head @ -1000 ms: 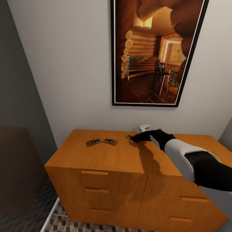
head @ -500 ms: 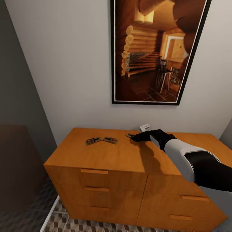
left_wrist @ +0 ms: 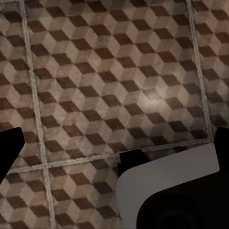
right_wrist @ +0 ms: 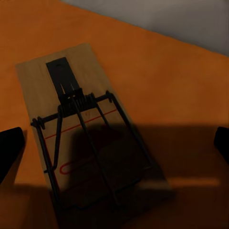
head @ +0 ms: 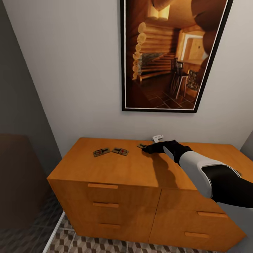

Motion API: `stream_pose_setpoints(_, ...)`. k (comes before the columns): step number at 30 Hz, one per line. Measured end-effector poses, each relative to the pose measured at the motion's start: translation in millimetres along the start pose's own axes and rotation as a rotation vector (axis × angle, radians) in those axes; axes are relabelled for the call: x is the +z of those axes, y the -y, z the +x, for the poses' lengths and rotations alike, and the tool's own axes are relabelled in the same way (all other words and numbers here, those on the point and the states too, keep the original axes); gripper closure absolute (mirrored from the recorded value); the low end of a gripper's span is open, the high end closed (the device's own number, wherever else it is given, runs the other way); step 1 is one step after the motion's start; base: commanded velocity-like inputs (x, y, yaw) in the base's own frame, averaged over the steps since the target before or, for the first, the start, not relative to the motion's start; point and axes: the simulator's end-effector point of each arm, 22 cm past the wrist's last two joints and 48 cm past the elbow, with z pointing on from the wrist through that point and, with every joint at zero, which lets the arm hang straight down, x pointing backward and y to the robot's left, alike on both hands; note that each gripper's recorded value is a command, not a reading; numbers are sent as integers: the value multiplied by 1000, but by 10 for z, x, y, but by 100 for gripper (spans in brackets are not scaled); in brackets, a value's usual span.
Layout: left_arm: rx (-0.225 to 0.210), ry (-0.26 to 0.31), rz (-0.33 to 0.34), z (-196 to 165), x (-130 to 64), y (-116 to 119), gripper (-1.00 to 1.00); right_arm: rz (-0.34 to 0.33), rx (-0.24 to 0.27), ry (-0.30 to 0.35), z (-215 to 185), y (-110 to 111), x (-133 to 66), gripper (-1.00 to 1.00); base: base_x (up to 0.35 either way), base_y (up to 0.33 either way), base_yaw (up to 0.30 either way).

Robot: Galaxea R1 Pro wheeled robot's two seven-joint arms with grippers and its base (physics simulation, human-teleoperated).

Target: Take the four mousetraps from the cabinet in the bathroom and place them on the bathroom floor. Make sure all four end up on the same floor surface, and ensure that at least two of them are either under or directly next to the same bathroom sink.

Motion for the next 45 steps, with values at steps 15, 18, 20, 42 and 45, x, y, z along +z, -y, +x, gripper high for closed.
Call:
stream_pose_setpoints(15, 0, -1, 0, 3, 0, 2, -100, -2, 0, 2, -5, -6, 5, 100, 0, 0, 0)
stream_pose_setpoints(18, 0, 0, 1, 2, 1, 5, -100, -1, -1, 1, -5, -2, 5, 100, 0, 0, 0)
stream_pose_setpoints(20, 0, 0, 1, 1, 1, 6, -100, 6, -24, 1, -19, 12, 1, 100, 0, 0, 0)
stream_pose_setpoints(42, 0, -1, 0, 4, 0, 1, -100, 3, -38, 7, -61, -14, 1, 100, 0, 0, 0)
stream_pose_setpoints(45, -2, 2, 11, -8, 14, 69, -100, 4, -37, 4, -60, -8, 0, 100, 0, 0, 0)
